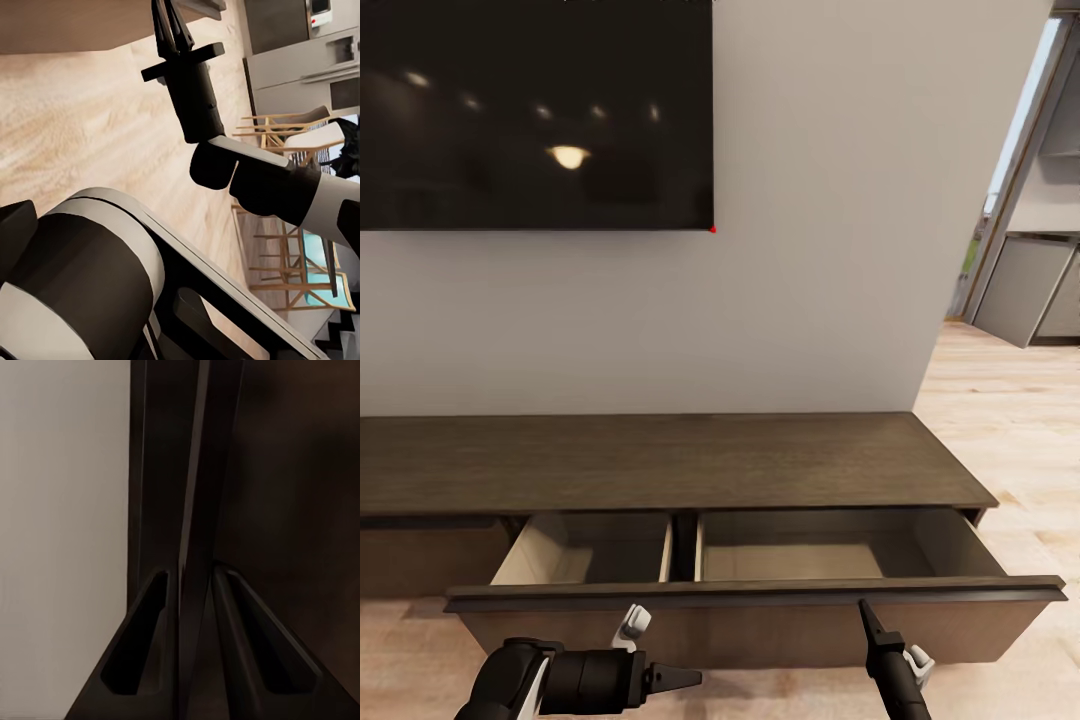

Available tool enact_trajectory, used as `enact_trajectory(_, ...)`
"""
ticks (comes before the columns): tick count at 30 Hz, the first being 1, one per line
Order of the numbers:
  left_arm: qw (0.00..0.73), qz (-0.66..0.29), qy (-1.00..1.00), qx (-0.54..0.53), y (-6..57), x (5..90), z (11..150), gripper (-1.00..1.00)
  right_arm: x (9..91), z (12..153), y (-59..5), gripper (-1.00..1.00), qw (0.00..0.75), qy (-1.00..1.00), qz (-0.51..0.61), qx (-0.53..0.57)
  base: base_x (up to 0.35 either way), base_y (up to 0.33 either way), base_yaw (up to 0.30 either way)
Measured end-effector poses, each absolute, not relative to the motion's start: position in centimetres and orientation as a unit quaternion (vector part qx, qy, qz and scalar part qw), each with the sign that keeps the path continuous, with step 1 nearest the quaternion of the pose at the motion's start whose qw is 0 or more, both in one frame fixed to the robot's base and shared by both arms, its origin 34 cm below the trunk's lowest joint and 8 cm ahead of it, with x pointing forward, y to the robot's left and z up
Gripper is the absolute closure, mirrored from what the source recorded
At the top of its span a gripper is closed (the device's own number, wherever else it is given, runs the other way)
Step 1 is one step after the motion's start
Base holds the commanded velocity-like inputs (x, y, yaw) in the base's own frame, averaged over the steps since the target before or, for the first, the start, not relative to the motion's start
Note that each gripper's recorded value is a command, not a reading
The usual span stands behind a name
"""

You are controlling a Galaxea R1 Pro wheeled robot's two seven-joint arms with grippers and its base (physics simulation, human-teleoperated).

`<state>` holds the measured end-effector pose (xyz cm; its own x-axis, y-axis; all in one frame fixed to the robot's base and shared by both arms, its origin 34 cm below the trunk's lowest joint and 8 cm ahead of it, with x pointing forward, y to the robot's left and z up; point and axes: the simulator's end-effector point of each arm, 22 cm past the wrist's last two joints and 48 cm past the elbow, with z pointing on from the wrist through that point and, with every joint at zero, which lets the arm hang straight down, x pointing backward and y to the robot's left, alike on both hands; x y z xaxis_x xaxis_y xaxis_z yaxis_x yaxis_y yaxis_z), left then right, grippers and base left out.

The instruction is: Place each of the two pumpkins and all three candles from the living room inside a cabinet in the living room (use any cabinet), then make sure every cabinet is closed, and position the cauldron so it is next to a table in the living room.

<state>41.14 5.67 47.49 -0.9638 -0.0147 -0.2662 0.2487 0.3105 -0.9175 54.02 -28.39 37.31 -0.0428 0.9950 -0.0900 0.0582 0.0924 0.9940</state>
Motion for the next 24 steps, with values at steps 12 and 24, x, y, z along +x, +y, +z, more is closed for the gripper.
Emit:
enact_trajectory(12, 0.113, -0.583, 0.801, 0.073, 5.66, 41.13, 47.5, -1.0, 54.03, 37.31, -28.42, 1.0, 0.497, 0.547, 0.471, 0.482, -0.118, 0.0, 0.0)
enact_trajectory(24, 0.113, -0.583, 0.802, 0.073, 5.66, 41.13, 47.49, -1.0, 54.03, 37.31, -28.44, 1.0, 0.497, 0.547, 0.471, 0.482, -0.075, 0.0, 0.0)
